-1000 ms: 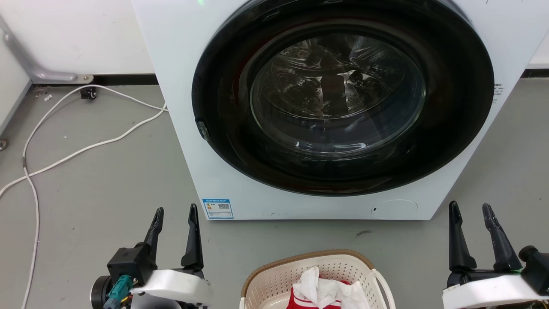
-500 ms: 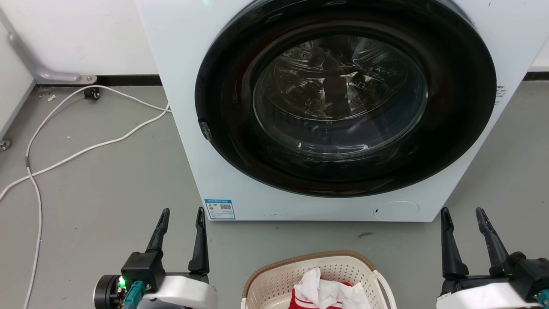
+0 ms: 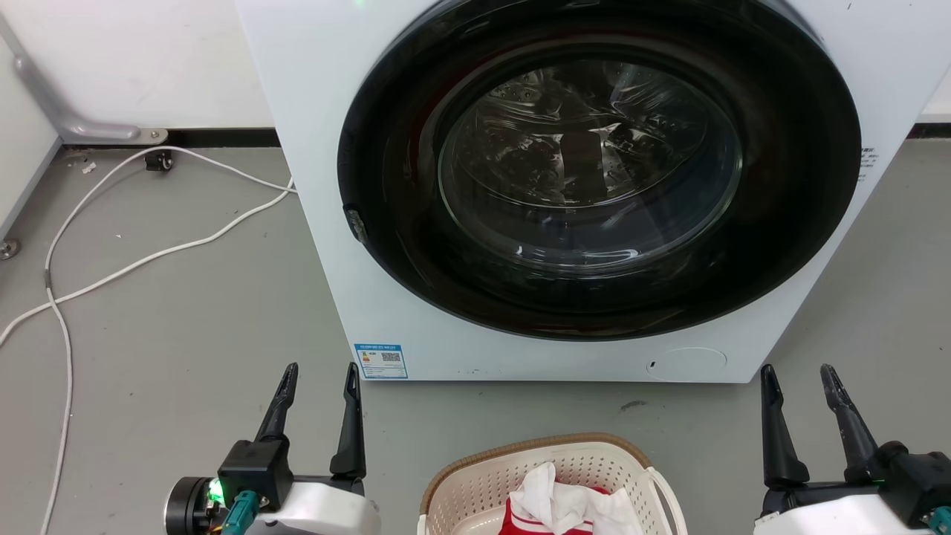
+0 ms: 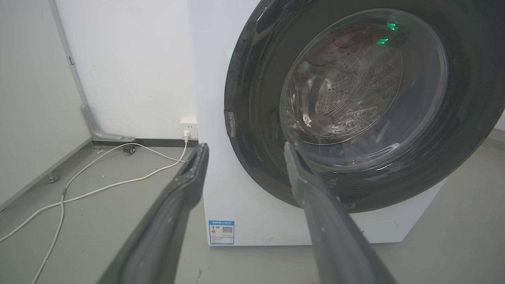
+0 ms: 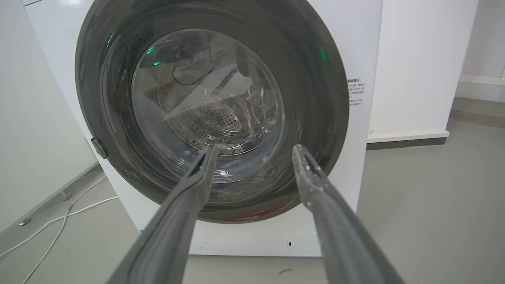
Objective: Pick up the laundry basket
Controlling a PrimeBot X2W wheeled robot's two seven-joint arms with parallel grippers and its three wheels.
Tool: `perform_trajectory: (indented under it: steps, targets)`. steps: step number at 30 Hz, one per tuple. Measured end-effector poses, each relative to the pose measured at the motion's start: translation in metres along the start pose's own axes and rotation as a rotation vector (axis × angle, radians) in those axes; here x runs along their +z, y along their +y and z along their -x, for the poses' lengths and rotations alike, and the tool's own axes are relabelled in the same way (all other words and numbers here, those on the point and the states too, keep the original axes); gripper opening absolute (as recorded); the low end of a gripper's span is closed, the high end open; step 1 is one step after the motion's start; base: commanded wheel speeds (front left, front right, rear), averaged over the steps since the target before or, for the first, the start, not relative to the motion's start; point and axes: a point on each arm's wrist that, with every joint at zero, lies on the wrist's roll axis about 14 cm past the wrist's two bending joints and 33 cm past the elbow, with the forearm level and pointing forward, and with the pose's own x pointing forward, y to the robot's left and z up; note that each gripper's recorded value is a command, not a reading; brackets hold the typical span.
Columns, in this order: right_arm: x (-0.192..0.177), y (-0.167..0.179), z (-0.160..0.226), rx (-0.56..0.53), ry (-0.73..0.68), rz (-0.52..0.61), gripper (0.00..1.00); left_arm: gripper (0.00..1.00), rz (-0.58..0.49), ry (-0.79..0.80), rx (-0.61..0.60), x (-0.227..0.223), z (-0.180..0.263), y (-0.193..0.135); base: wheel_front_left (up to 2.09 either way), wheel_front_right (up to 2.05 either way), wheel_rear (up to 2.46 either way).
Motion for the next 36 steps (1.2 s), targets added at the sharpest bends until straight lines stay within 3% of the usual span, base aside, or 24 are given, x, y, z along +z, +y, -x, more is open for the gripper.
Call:
perform_trajectory:
  steps: [18,25,36]
  targets:
    - [-0.012,0.001,0.0,0.004,0.036,-0.002,1.0,1.0,-0.005,0.039,0.007,-0.012,0.001,0.002,0.0,0.0,0.0]
    - [-0.053,-0.001,0.002,0.011,0.169,0.048,1.0,1.0,0.009,0.178,-0.033,-0.057,0.004,-0.007,0.0,0.0,0.0]
    - [-0.139,-0.024,0.004,-0.003,0.45,0.162,1.0,1.0,0.093,0.529,-0.056,-0.161,0.029,-0.012,0.0,0.0,0.0]
